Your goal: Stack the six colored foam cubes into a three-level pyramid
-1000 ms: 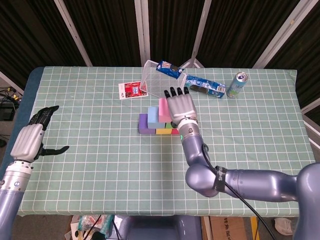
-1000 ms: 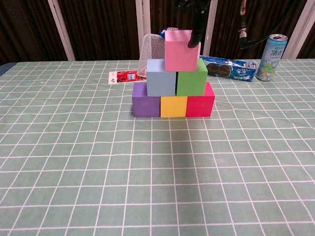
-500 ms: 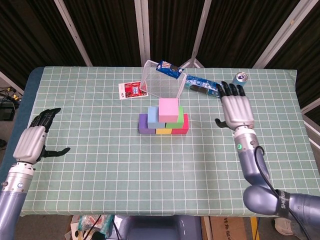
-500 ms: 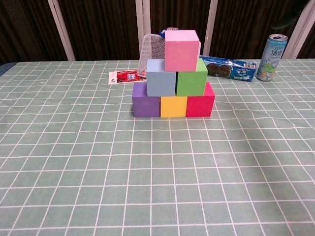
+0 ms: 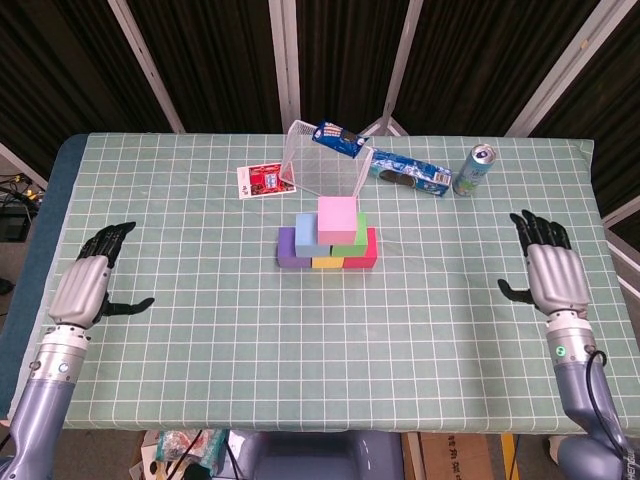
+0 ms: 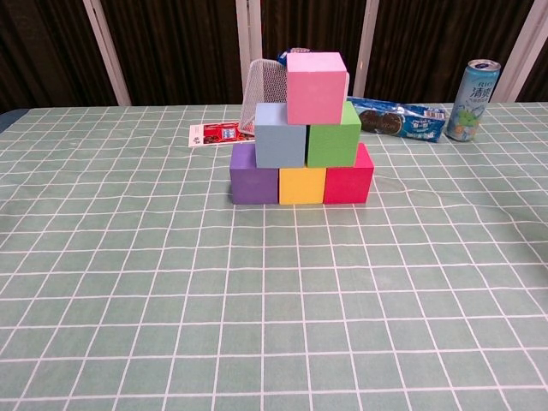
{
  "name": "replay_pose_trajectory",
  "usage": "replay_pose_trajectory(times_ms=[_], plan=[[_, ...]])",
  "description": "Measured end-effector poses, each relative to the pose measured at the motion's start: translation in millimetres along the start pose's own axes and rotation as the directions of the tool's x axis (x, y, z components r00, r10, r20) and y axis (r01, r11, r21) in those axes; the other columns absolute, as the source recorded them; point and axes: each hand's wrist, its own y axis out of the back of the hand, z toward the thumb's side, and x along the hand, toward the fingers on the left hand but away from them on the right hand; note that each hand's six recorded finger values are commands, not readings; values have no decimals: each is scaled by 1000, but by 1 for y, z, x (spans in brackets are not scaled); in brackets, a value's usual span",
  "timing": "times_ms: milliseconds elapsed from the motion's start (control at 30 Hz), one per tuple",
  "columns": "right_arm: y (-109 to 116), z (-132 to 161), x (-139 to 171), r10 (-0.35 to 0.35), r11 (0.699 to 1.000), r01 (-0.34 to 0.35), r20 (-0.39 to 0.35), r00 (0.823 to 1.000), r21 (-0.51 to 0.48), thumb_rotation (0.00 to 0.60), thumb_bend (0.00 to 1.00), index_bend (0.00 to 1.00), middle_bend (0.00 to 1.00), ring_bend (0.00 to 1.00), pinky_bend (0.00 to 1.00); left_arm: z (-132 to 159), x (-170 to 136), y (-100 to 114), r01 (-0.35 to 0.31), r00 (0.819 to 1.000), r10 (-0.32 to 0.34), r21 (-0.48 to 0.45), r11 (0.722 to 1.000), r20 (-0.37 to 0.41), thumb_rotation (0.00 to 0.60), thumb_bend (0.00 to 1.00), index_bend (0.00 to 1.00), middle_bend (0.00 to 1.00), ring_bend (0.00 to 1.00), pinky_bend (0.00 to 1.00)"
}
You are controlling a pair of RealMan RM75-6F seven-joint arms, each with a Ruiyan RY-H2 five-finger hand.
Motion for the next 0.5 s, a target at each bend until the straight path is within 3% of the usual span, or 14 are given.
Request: replay_pose_trajectory(times_ms=[267, 500], plan=[[-14, -14, 2, 37, 999, -37, -17, 999, -18, 600, 288, 0, 0, 0, 0, 14, 16, -13, 43, 999, -43, 6, 999, -2, 600, 137, 0, 51, 2, 75], [-9, -21, -3, 35, 998, -36, -15, 999, -60, 600, 288, 0, 0, 0, 0, 32, 32, -32, 86, 996, -87, 60, 994, -1, 600, 138, 0, 52, 2, 75]])
